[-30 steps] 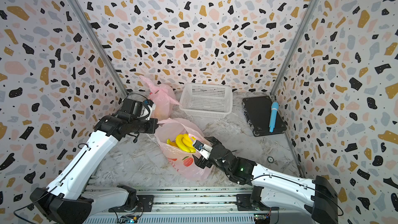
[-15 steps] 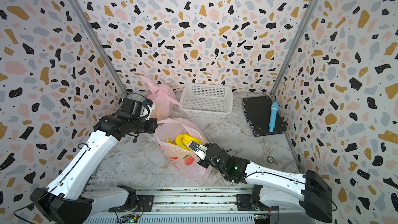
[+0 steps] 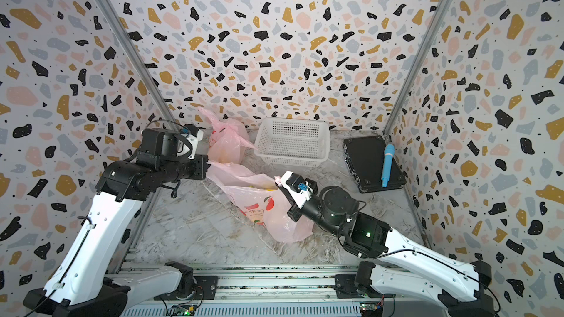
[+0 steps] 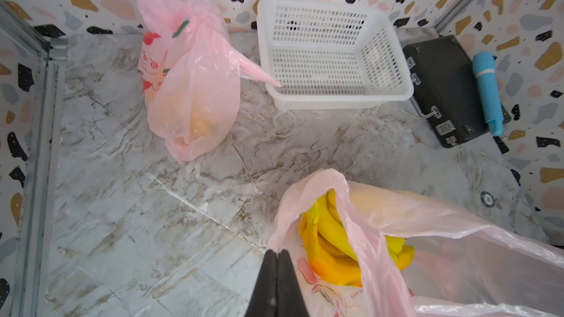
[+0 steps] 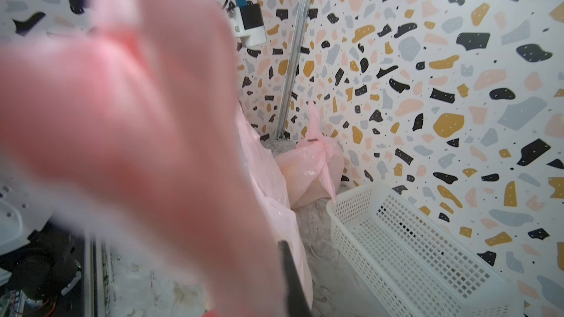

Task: Place the banana into a plastic bag & tie a knot
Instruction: Adjust the plastic bag at the center of the board.

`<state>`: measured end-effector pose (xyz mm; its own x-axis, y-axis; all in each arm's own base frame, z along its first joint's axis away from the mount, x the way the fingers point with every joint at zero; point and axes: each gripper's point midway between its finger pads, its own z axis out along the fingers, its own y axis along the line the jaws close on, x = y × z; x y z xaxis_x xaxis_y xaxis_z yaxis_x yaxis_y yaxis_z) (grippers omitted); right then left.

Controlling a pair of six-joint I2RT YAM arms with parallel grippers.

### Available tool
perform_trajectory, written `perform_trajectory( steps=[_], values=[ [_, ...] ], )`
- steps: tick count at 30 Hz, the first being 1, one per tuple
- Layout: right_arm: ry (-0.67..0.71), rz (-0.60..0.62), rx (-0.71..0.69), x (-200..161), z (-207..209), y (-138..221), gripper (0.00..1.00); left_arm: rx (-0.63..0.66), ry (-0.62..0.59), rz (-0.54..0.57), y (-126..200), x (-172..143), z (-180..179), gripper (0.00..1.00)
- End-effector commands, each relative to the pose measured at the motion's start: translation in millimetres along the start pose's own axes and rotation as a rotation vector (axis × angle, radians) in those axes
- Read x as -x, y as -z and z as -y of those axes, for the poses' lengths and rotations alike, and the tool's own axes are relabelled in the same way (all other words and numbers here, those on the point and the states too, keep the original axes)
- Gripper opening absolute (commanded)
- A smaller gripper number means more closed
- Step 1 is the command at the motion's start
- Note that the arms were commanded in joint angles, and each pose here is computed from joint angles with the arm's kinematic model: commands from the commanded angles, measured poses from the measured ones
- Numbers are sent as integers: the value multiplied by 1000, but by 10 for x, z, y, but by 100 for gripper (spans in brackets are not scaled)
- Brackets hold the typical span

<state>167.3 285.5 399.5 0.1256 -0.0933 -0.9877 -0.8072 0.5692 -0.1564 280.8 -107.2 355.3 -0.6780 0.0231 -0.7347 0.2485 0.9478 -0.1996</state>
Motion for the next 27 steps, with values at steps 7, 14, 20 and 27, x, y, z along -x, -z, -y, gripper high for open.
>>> perform_trajectory(
  steps=[7, 14, 20, 27],
  values=[
    [-50, -78, 50, -194, 41, -60, 0, -122, 13, 98, 106, 200, 211, 20],
    [-159, -153, 32, -484, 373, -130, 0, -138, 38, 165, 42, 106, 181, 74],
    [-270, -209, 21, -672, 615, -216, 0, -234, 42, 216, 156, 46, 314, 99],
    [-400, -293, -42, -782, 923, -438, 0, -339, 24, 30, 36, -217, 494, 99]
  ],
)
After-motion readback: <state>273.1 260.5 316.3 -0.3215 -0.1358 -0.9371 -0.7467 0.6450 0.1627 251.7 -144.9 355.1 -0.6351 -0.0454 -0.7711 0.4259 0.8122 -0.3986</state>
